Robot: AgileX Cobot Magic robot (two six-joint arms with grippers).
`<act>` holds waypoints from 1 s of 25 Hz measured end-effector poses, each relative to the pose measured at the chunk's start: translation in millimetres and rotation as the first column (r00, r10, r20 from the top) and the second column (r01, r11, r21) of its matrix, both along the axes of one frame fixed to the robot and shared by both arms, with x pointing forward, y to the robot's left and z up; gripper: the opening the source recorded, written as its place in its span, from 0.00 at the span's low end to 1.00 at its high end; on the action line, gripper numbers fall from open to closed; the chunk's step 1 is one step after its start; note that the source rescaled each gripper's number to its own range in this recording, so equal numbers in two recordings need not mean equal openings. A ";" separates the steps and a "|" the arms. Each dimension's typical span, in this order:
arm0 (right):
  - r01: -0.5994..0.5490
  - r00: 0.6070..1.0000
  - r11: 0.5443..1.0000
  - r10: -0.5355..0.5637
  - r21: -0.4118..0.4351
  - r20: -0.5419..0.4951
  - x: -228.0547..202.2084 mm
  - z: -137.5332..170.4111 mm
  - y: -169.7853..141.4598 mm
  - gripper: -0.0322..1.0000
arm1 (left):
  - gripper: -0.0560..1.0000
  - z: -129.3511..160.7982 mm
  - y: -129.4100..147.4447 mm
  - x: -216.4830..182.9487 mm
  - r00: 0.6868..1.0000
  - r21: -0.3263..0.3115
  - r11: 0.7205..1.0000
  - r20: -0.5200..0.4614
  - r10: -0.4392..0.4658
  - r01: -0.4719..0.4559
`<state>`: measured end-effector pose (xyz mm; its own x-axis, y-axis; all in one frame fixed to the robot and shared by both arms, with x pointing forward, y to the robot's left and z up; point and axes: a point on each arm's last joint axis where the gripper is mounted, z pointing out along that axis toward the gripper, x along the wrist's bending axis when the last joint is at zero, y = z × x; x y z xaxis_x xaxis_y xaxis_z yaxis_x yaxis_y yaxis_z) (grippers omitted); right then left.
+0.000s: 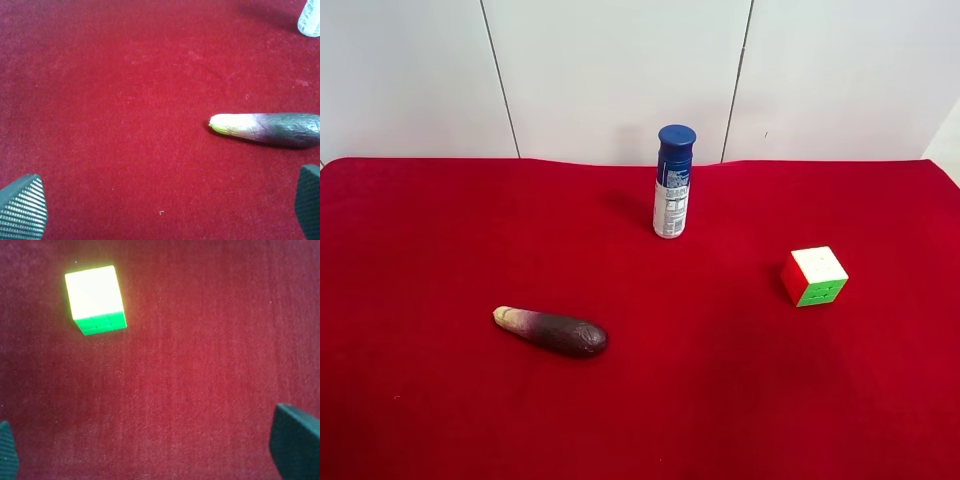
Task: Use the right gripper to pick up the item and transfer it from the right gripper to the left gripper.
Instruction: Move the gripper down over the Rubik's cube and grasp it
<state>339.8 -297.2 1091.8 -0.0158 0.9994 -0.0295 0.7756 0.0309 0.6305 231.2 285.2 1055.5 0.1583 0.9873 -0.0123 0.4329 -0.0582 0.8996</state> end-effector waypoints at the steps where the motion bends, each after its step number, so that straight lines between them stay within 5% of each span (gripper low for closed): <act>1: -0.004 1.000 1.000 0.004 -0.005 -0.026 10.1 1.8 0.6 1.00 | 1.00 0.0 0.0 0.0 1.000 0.000 1.000 0.000 0.000 0.000; 14: -0.012 0.951 1.000 0.008 -0.011 -0.310 140.2 -15.2 9.0 1.00 | 1.00 0.0 0.0 0.0 1.000 0.000 1.000 0.000 0.000 0.000; 25: -0.068 0.887 0.998 0.063 0.005 -0.458 190.5 -58.4 31.5 1.00 | 1.00 0.0 0.0 0.0 1.000 0.000 1.000 0.000 0.000 0.000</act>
<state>530.4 -265.7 1033.4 -0.0951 0.9954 -0.0137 0.9739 0.0959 0.2055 231.2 285.2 1055.5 0.1583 0.9873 -0.0123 0.4329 -0.0582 0.8996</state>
